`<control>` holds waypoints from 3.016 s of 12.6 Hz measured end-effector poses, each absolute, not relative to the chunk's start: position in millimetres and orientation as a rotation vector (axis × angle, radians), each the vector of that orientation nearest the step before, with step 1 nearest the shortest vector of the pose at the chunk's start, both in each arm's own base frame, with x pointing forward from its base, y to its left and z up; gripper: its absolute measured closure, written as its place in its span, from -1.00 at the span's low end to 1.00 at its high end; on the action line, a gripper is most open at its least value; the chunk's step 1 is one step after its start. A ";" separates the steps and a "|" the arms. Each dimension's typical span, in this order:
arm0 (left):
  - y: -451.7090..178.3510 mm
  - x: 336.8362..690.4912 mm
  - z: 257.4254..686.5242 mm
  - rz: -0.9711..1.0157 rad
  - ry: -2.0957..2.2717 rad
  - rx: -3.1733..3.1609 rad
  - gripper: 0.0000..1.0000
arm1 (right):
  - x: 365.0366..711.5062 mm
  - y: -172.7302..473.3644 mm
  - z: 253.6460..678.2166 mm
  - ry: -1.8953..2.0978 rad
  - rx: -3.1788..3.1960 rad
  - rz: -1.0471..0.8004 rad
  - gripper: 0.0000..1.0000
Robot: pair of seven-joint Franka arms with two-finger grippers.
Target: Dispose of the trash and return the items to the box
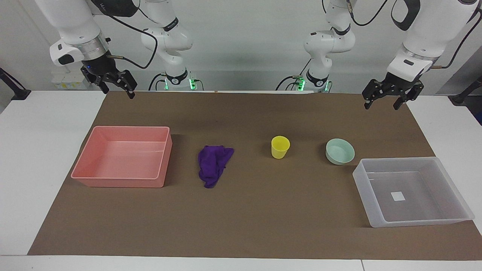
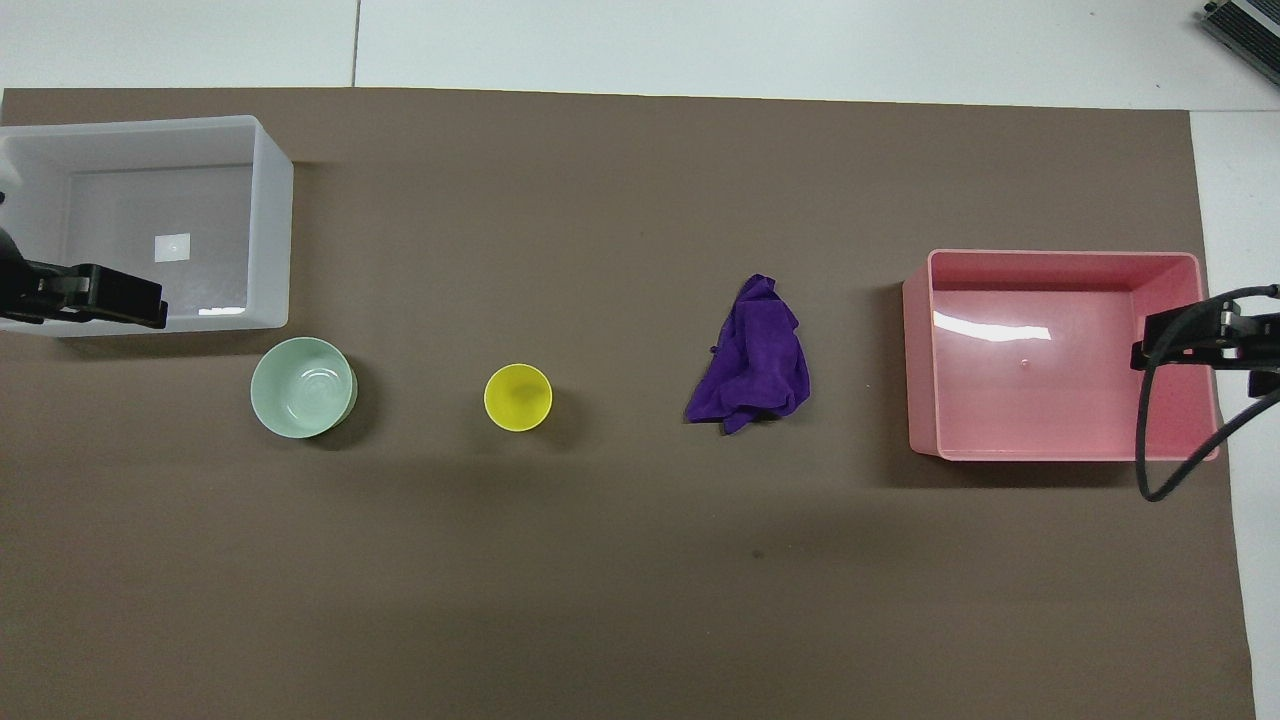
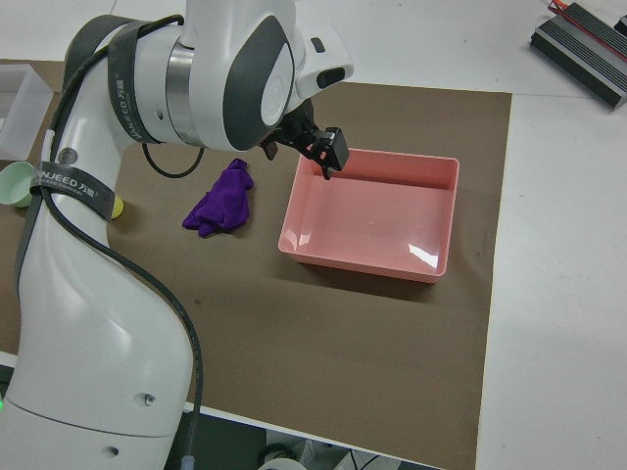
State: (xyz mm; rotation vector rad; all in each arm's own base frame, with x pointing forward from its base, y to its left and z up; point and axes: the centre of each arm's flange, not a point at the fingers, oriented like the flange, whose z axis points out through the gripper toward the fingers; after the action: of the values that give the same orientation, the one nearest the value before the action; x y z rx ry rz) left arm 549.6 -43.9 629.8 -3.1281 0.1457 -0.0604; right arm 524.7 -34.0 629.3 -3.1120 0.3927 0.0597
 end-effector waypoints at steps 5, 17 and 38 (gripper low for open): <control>-43.5 550.0 614.2 -0.085 0.144 -3.127 -1.00 | 524.7 -34.0 629.3 0.393 -3.112 0.060 -1.00; -16.7 522.5 413.3 -0.155 0.078 -3.125 -1.00 | 551.5 23.0 603.3 0.172 -3.120 -0.120 -1.00; -24.1 512.2 325.1 -0.147 0.050 -3.164 0.94 | 576.3 242.2 312.1 -0.042 -3.114 -0.129 -1.00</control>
State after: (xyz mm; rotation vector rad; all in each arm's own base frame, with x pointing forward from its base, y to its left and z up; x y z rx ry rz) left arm 512.2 -24.1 325.1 -3.1644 0.0495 -0.1474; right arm 576.3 242.2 312.1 -3.1142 -0.0422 -0.1293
